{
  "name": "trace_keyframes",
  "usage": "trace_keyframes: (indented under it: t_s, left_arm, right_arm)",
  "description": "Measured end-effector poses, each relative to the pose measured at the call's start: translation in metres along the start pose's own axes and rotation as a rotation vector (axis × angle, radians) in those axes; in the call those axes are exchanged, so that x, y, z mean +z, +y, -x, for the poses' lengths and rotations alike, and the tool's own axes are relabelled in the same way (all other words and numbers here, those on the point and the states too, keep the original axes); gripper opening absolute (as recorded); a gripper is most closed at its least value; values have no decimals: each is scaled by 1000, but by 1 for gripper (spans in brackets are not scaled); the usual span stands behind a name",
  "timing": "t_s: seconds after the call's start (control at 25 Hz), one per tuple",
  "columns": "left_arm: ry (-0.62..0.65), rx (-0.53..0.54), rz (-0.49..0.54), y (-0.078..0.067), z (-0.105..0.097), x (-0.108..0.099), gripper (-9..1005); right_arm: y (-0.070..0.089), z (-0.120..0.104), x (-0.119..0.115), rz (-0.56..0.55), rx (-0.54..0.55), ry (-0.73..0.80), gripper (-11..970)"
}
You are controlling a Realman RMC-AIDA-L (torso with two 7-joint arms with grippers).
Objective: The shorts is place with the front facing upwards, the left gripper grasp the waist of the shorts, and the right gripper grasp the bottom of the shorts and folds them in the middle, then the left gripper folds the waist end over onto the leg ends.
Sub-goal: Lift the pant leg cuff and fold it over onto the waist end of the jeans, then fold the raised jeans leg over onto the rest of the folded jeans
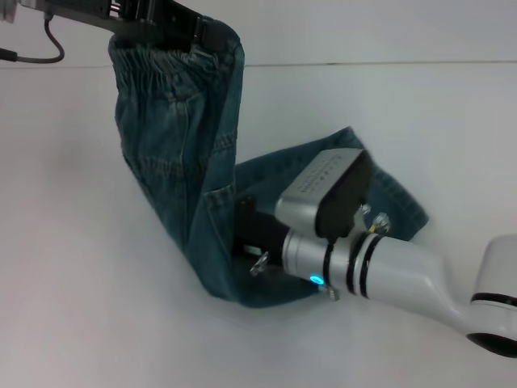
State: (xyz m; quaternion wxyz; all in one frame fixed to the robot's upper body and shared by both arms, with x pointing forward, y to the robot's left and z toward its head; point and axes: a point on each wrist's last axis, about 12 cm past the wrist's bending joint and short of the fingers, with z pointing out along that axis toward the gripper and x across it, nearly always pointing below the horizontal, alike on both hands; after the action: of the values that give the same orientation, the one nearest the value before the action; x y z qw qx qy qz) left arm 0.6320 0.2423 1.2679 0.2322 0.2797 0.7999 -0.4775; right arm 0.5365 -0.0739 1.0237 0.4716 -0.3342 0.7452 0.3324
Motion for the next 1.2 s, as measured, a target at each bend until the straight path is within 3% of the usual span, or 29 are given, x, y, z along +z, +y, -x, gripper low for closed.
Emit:
trace_keyframes:
  t_s: [0.2, 0.32, 0.48, 0.76, 1.0, 1.08, 1.12, 1.16, 1.2]
  left_arm:
    - [-7, -9, 7, 2, -1, 0, 43]
    - [-18, -18, 15, 5, -3, 1, 43]
    - [-16, -28, 27, 9, -7, 5, 42]
    - [14, -13, 15, 6, -6, 23, 41]
    - [36, 22, -49, -3, -5, 61, 52]
    - [71, 37, -68, -6, -9, 86, 56]
    - [71, 37, -68, -6, -9, 86, 59]
    - [83, 43, -60, -7, -10, 96, 61]
    - [98, 52, -46, -7, -12, 106, 63]
  right_arm:
    - [0, 0, 2, -3, -5, 20, 2]
    - [-8, -4, -4, -36, 11, 17, 3]
    - [-30, -13, -21, -124, 75, -13, 8]
    - [-67, -23, -74, -278, 243, -254, 8]
    - [-89, -13, -112, -358, 258, -477, 8]
    - [-107, -8, -131, -464, 332, -592, 8]
    - [-107, -8, -131, -464, 332, -592, 7]
    - [-115, -7, -143, -531, 371, -667, 7]
    - [-115, -7, -143, -531, 371, -667, 7]
